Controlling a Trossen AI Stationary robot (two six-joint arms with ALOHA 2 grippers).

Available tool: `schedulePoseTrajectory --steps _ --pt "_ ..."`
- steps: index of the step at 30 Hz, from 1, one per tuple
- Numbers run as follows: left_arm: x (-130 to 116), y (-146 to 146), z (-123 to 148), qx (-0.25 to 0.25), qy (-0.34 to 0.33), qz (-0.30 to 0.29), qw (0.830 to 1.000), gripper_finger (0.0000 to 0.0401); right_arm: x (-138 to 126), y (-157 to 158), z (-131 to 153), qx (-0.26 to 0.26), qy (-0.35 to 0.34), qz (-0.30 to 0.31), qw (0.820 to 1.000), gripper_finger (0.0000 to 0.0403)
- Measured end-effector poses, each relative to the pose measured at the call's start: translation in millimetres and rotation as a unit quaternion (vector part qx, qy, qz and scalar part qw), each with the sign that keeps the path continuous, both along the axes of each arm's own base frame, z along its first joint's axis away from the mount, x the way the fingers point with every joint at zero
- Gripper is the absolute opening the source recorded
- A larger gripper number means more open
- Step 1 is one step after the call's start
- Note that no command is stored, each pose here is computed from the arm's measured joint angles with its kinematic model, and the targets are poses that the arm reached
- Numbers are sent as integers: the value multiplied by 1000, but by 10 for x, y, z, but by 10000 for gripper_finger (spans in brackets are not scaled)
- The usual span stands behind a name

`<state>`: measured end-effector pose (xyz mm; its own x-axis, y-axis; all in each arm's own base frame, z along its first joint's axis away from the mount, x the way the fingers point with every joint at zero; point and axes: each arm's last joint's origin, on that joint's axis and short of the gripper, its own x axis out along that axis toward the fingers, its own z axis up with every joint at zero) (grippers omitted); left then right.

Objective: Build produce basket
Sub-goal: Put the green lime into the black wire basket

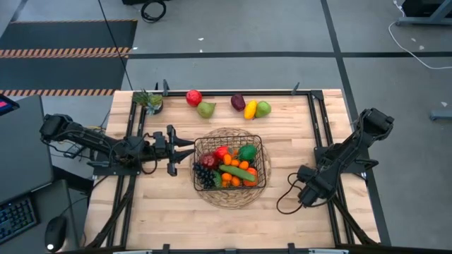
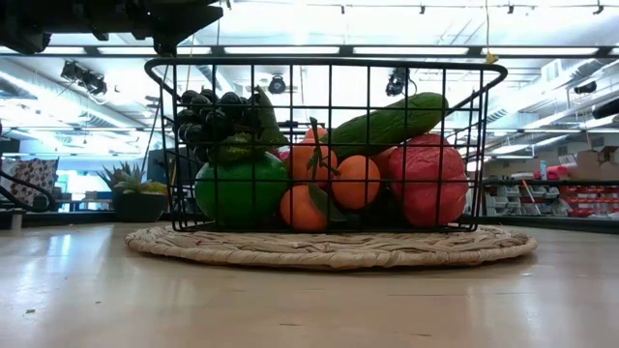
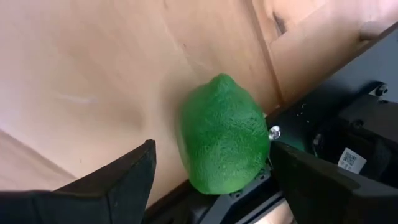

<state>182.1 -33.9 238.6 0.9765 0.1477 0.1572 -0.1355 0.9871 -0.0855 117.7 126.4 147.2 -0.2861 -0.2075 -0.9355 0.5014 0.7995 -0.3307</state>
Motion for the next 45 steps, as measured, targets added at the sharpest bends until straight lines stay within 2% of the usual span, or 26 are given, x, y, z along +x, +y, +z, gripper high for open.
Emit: schedulePoseTrajectory --steps 6,11,17,25,29,35,38,41,45 --pt "0 0 0 0 0 0 1000 133 -15 -9 -65 6 -6 -24 1000 297" --pt "0 0 -1 1 0 0 1000 132 -9 12 -132 35 -14 -41 998 247" --pt "0 0 -1 1 0 0 1000 133 -11 5 -139 22 -22 -65 997 192" --pt "0 0 -1 3 1 0 1000 132 19 21 -75 2 -36 -81 996 181" --pt "1 0 -1 3 1 0 1000 133 86 76 140 -22 -40 -75 996 181" --pt "0 0 0 3 1 1 1000 133 241 145 743 -94 -85 -56 990 181" --pt "0 0 -1 3 1 0 1000 132 357 170 1065 -115 -152 -50 980 182" --pt "0 0 0 2 0 0 1000 133 498 179 1320 -121 -240 -37 962 182" --pt "0 0 2 0 -1 0 1000 133 659 125 1592 -135 -309 -22 941 181"
